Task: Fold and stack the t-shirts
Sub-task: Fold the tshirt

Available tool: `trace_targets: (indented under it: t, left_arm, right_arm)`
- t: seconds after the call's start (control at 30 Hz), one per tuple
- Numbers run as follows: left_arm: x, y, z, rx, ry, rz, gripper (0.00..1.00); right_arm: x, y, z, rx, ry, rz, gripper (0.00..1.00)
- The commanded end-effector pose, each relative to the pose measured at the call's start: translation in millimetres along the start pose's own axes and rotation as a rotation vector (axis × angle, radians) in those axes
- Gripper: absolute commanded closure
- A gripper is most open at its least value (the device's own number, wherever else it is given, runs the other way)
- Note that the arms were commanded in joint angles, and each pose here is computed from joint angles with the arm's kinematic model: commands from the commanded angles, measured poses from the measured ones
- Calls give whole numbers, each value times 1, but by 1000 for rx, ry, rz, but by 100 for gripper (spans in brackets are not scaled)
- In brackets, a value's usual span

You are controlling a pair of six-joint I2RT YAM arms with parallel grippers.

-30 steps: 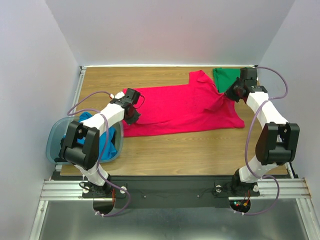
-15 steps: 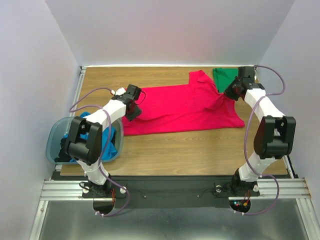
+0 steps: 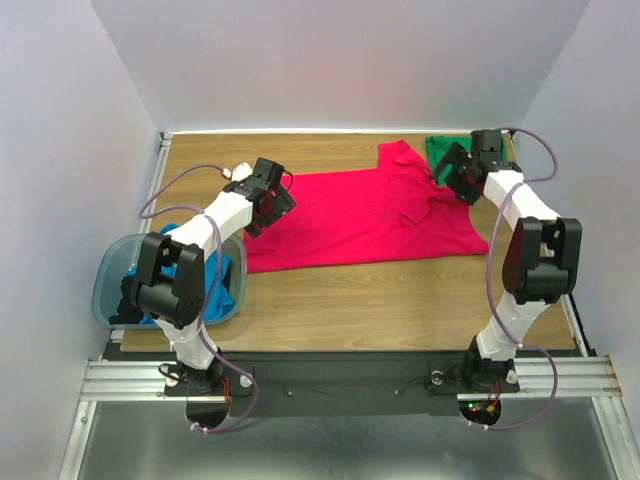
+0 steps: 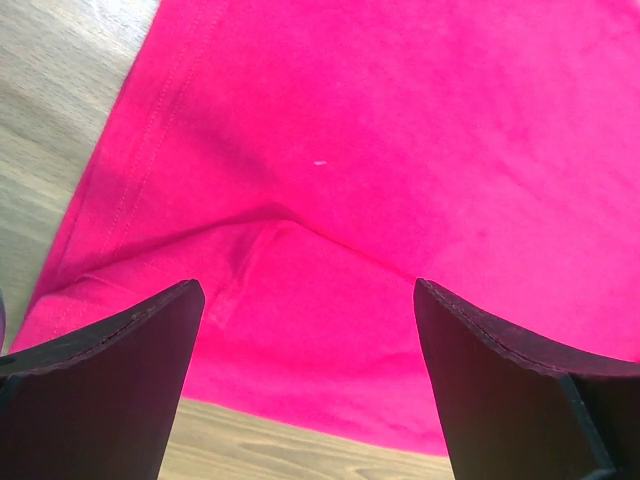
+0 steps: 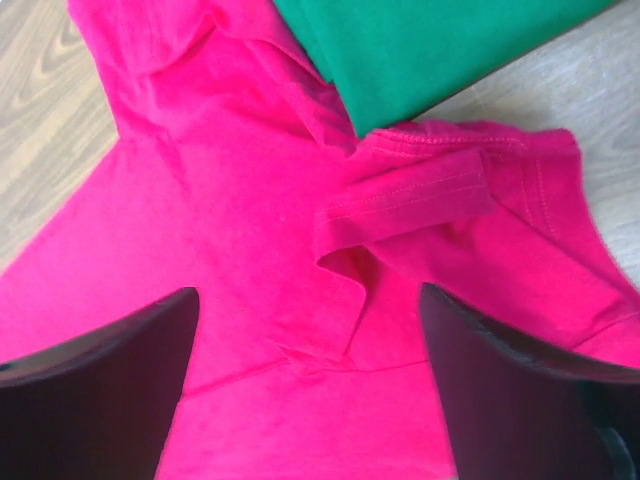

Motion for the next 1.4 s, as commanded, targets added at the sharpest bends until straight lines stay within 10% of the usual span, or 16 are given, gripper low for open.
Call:
trace_targets:
  t: [0.0, 0.63, 1.37]
  left_arm:
    - [-8, -28, -1, -33, 22, 73, 2]
    - [-8, 29, 34, 48, 78, -49, 2]
    - [4, 28, -37, -106, -32, -181, 2]
  right_arm:
    - [15, -31, -4, -35, -45, -116, 0]
    - [19, 15, 62, 77, -158, -6, 0]
    - [45, 68, 63, 131, -185, -59, 0]
Point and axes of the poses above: each gripper's point midway between its finger pads, its own y axis out along the fingers, its own x axis along the line the jaws close on, z = x × y, the point moved 9 cm from there along -y, back along the fingers, and after that the axes turned 12 degrees about y, right-handed, at the moved point
